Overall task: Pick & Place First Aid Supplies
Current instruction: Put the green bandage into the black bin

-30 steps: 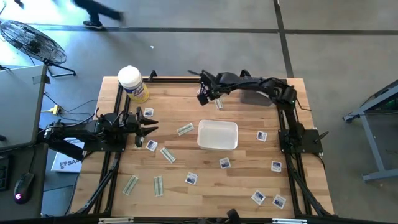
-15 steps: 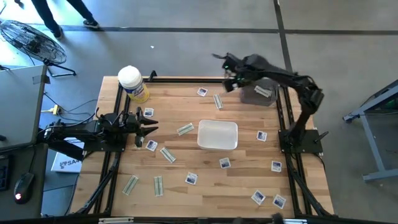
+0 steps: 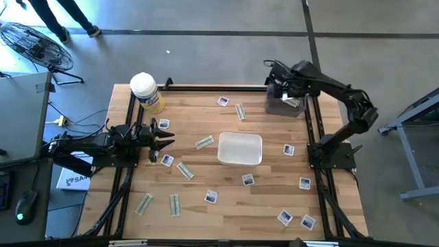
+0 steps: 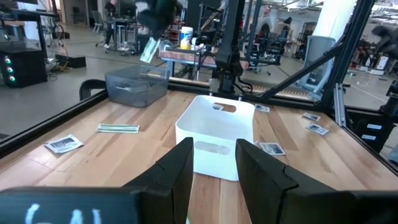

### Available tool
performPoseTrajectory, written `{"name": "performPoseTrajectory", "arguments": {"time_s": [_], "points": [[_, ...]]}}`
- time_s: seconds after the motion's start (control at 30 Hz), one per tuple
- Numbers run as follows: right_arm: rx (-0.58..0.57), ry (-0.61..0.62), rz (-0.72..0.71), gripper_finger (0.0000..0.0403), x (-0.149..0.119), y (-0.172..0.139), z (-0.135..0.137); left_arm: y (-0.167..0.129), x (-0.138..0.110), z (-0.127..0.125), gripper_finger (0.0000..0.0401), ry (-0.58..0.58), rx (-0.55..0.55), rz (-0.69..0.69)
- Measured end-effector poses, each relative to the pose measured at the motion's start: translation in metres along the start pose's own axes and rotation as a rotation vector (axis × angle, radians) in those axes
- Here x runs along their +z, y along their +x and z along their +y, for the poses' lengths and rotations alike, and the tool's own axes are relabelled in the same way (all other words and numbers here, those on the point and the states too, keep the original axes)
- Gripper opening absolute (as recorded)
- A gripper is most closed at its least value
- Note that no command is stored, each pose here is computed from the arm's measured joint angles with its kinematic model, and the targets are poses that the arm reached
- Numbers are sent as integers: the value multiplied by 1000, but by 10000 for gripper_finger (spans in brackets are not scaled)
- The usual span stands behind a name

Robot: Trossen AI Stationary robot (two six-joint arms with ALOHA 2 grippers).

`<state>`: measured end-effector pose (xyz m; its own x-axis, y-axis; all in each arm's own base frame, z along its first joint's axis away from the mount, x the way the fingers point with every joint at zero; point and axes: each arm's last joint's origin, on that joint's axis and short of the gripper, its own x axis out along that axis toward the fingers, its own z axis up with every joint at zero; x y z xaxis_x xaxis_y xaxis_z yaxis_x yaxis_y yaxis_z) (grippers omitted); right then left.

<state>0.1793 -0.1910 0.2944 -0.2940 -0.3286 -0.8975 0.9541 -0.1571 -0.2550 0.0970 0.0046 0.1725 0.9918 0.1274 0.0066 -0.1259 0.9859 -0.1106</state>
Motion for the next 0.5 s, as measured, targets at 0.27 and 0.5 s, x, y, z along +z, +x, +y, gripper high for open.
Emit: {"name": "performPoseTrajectory", "arguments": {"time_s": [0.27, 0.5], "points": [[67, 98, -30, 1, -9, 60, 12, 0, 0, 0, 119, 0, 0, 0], [8, 122, -39, 4, -9, 92, 9, 0, 0, 0, 119, 0, 0, 0]]}}
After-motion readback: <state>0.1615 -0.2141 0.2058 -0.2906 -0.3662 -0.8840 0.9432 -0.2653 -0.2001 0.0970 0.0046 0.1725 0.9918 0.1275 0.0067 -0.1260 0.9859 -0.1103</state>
